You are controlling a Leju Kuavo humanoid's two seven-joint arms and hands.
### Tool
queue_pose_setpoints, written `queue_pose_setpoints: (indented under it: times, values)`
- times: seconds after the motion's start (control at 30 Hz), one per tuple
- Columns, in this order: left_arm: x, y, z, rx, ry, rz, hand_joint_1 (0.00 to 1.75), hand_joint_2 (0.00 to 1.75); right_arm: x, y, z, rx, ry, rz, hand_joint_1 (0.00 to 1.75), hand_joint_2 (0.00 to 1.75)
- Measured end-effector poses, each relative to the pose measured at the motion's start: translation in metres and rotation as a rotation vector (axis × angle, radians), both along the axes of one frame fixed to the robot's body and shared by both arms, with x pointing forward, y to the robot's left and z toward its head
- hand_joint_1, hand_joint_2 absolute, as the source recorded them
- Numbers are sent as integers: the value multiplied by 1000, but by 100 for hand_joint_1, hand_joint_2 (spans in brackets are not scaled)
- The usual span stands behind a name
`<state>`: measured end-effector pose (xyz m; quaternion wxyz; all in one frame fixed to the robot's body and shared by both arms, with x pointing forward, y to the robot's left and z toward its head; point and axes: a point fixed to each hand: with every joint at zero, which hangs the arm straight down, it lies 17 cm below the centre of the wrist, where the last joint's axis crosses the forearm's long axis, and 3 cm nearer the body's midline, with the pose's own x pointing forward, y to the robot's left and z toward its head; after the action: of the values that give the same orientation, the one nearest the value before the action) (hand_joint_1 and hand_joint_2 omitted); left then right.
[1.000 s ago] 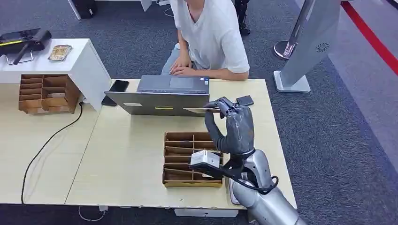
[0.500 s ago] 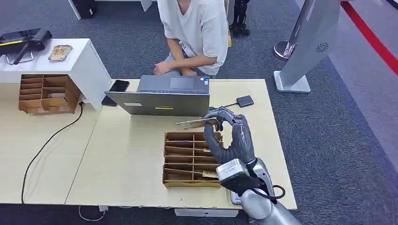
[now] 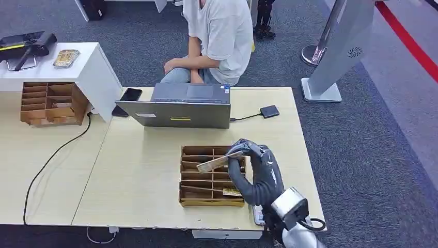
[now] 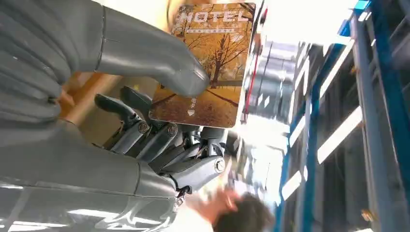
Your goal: Pass the card to the sensor for recognition and then transmit it.
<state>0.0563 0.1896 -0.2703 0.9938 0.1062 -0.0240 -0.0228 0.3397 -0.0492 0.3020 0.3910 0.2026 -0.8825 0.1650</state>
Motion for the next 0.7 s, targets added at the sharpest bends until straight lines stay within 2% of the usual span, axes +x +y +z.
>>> queue_pose_setpoints:
  times: [0.13, 0.23, 0.7]
  values:
    - [0, 1, 0, 0, -3, 7, 0, 0, -11, -5, -11, 54, 89, 111, 175, 175]
    - [0, 1, 0, -1, -2, 19, 0, 0, -17, -10, -23, 77, 147, 154, 175, 175]
    - [-3, 0, 0, -2, 5, 86, 0, 0, -31, -42, -65, 70, 250, 120, 175, 175]
